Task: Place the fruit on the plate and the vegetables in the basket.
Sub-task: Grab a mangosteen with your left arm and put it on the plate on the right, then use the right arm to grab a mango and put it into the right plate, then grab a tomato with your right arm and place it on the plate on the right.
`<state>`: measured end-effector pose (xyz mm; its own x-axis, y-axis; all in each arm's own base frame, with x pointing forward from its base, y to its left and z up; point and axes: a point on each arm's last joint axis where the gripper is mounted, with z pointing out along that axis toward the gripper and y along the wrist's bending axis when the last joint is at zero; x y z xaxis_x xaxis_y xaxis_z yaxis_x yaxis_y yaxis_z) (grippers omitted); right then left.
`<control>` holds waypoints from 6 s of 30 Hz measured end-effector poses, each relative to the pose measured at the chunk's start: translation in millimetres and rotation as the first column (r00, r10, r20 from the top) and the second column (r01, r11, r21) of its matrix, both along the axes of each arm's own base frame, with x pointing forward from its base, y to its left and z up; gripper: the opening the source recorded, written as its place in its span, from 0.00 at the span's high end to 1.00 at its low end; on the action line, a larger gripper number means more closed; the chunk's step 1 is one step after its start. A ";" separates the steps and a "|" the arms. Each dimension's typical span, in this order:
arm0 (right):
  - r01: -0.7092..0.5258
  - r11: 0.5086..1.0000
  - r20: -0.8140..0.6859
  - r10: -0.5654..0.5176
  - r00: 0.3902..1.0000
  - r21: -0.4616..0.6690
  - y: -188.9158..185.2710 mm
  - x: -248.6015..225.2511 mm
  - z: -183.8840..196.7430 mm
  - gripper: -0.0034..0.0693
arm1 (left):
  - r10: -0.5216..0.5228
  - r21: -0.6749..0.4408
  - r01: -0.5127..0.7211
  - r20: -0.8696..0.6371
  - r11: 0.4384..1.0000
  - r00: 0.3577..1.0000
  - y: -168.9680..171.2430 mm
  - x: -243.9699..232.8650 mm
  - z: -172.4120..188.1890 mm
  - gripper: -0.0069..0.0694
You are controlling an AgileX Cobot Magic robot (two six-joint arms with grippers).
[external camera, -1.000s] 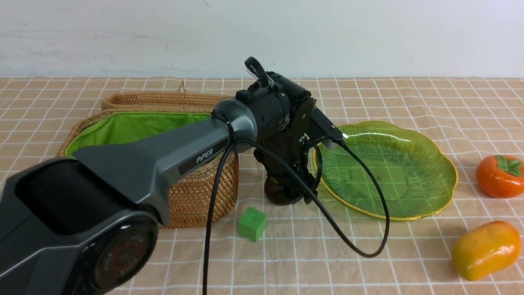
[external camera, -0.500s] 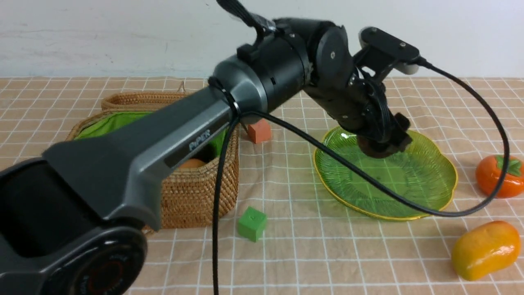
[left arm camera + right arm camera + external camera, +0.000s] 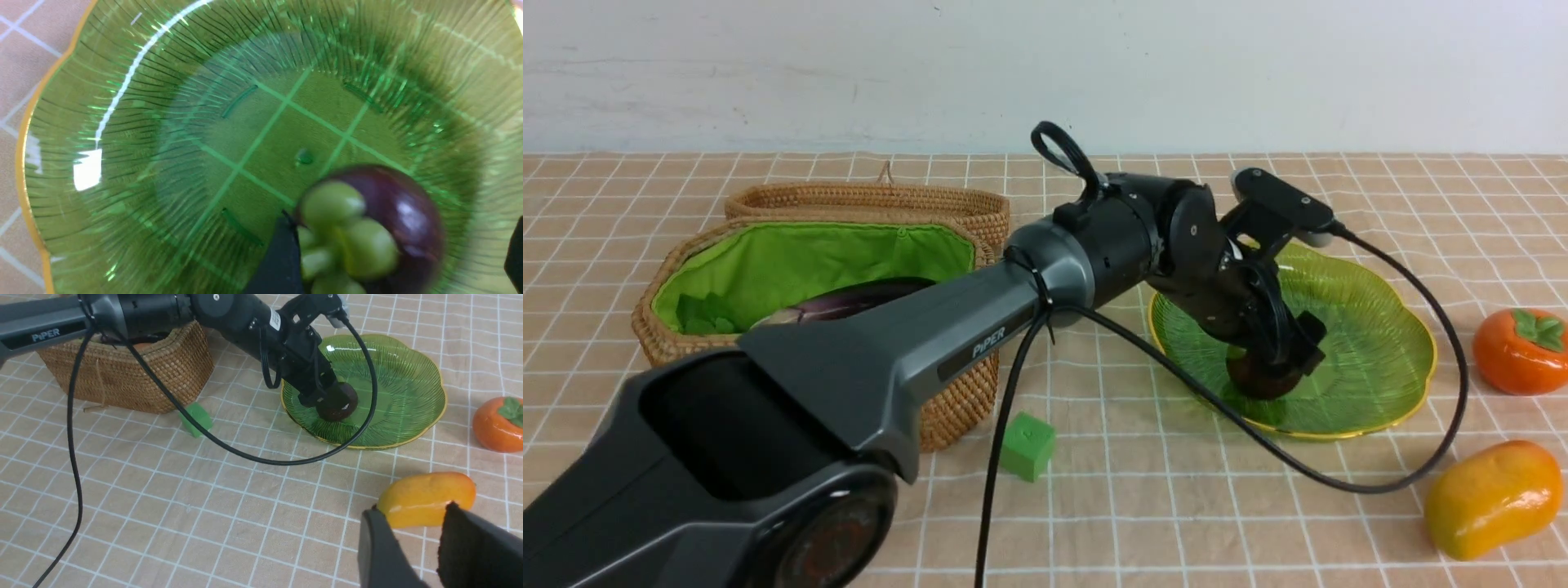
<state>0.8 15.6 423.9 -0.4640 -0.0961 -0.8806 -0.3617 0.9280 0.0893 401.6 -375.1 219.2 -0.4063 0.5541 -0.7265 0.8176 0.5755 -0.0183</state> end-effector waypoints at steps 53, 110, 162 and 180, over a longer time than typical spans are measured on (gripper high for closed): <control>0.586 0.798 -0.717 -0.489 0.496 -0.139 -43.5 303.8 -262.3 0.22 | 0.219 -0.240 -0.201 0.051 0.950 0.974 292.3 -319.7 118.5 0.93; 0.665 0.745 -0.605 -0.506 0.615 0.053 -165.2 392.2 -223.5 0.14 | 0.260 -0.425 -0.180 0.138 0.887 0.956 288.3 -314.4 136.6 0.92; 0.225 0.944 -0.434 -0.103 0.895 0.241 -59.5 395.5 -140.7 0.25 | 0.256 -0.416 -0.182 0.131 0.891 0.958 288.4 -314.8 135.5 0.91; -0.023 0.996 -0.454 0.061 0.889 0.089 38.7 406.9 -172.4 0.03 | 0.238 -0.389 -0.155 0.174 0.908 0.956 288.7 -314.6 135.3 0.90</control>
<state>407.7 54.4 251.6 -0.8133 -0.0635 -0.5784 -0.3017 0.8960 0.3259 87.0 -86.4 354.5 -0.2924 0.1558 -0.9435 0.6964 0.7109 -0.0984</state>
